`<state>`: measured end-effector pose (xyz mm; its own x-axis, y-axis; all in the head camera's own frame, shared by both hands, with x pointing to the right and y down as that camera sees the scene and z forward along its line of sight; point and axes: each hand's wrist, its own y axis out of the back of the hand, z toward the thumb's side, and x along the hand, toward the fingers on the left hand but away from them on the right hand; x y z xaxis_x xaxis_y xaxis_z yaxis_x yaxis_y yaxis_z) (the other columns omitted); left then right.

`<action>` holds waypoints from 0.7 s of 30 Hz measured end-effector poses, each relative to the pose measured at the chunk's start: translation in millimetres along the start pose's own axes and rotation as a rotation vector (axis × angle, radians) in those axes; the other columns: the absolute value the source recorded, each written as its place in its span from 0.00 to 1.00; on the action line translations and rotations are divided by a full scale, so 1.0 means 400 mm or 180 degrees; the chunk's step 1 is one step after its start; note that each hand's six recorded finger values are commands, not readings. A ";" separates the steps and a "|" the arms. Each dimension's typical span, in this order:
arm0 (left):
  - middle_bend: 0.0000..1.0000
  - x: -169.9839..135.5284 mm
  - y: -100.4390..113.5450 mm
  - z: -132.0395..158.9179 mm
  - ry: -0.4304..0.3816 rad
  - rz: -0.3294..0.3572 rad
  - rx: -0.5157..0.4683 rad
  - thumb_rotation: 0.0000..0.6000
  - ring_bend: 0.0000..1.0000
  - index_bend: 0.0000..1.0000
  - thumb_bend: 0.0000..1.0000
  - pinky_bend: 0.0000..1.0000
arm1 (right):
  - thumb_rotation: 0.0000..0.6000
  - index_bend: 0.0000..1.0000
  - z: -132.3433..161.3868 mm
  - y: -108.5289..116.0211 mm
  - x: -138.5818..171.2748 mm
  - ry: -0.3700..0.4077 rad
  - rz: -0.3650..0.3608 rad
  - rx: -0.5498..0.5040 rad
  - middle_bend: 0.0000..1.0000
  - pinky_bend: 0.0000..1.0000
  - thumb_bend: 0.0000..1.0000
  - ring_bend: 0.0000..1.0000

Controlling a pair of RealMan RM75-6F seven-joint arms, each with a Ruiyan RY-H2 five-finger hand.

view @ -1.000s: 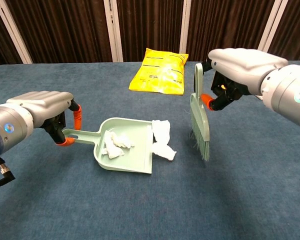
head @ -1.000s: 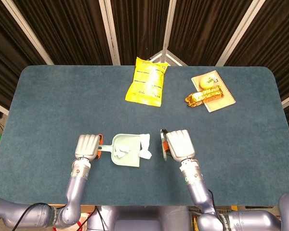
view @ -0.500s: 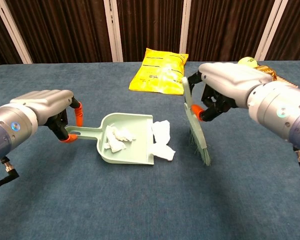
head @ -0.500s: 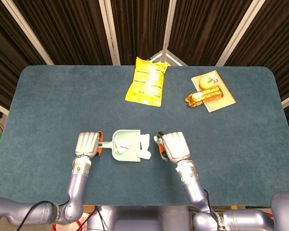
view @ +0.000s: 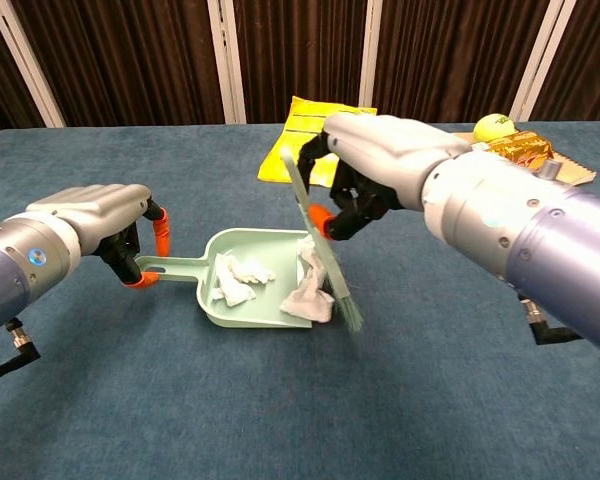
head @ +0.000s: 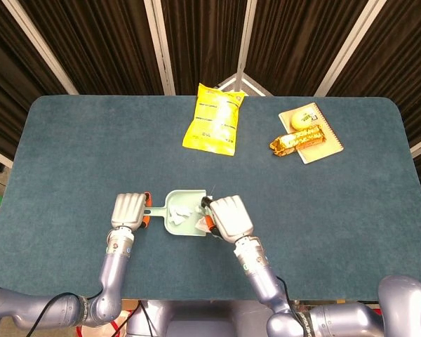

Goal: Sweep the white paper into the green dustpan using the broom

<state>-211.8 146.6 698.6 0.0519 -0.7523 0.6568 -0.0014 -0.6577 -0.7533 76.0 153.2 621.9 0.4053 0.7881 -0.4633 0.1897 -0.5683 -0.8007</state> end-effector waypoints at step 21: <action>1.00 -0.011 -0.006 0.013 -0.0071 -0.0028 -0.0061 1.00 1.00 0.63 0.54 1.00 | 1.00 0.79 0.045 0.100 -0.006 0.0091 -0.0273 -0.0198 0.90 0.86 0.53 0.92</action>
<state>-206.8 151.7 697.2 0.0741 -0.7456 0.6623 -0.0199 -0.6651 -0.7465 66.5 133.0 584.2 0.4104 0.8280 -0.3822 0.2797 -0.5132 -0.8114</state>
